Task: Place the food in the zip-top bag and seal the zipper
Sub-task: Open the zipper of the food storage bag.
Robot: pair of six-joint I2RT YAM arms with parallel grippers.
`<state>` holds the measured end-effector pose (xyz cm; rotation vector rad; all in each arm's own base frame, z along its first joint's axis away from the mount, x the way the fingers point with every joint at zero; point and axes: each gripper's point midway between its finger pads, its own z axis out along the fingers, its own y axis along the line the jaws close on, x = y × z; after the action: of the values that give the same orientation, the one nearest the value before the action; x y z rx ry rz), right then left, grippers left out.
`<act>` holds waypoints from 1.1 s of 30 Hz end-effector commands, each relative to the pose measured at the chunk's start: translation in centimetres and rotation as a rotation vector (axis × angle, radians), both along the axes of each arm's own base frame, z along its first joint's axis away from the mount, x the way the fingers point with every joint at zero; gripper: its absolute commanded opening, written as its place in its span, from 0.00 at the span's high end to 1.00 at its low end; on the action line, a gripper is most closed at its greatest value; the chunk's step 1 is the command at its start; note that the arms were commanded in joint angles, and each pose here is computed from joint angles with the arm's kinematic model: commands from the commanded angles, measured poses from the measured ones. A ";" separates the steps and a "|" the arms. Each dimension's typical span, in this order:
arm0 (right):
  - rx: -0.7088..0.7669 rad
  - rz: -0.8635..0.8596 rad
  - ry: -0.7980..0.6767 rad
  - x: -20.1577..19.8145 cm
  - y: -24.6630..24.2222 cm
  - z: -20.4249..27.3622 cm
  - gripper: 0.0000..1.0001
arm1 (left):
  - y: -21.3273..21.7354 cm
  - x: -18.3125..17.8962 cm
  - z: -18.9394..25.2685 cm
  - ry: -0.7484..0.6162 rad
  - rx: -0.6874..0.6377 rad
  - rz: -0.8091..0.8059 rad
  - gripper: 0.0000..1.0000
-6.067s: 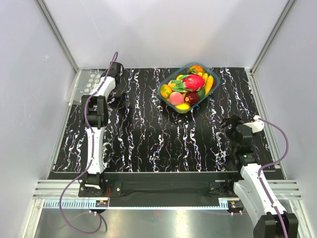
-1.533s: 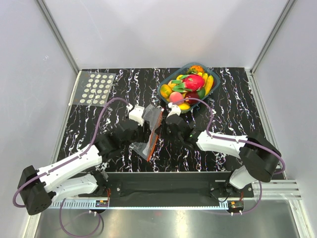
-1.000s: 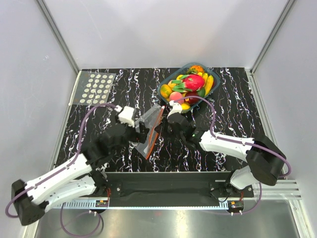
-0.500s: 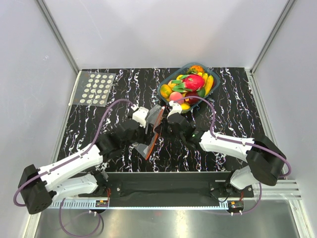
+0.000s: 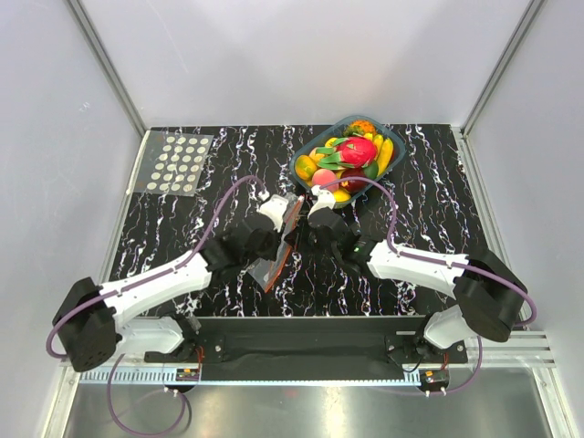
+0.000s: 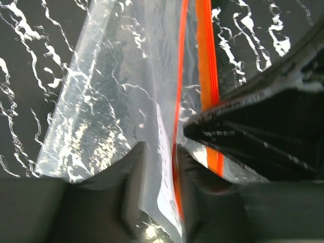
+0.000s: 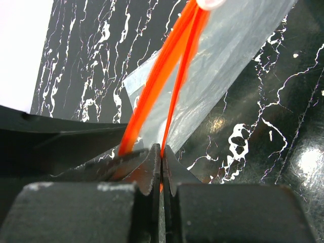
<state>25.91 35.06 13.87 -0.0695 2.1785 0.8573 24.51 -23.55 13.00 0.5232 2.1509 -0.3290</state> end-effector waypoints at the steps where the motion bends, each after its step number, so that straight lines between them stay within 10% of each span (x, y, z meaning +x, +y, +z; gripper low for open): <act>1: 0.041 -0.014 -0.041 0.0 0.2 2.3 1.00 | -0.7 2.4 2.8 -0.093 0.004 0.043 0.76; 8: -0.023 -0.136 0.028 0.2 -2.2 -0.7 1.00 | 6.6 3.2 6.9 -0.189 0.242 0.315 1.00; 25: -0.129 -0.170 0.140 0.5 -2.9 -5.5 1.00 | 11.0 2.7 7.2 -0.220 0.555 0.606 1.00; 33: -0.204 -0.097 0.077 1.0 -2.7 -5.0 0.74 | 7.7 3.1 3.4 -0.137 0.448 0.535 1.00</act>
<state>25.76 32.84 8.06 0.0176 2.3484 0.6636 27.08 -14.43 15.86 0.2707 2.1545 0.6184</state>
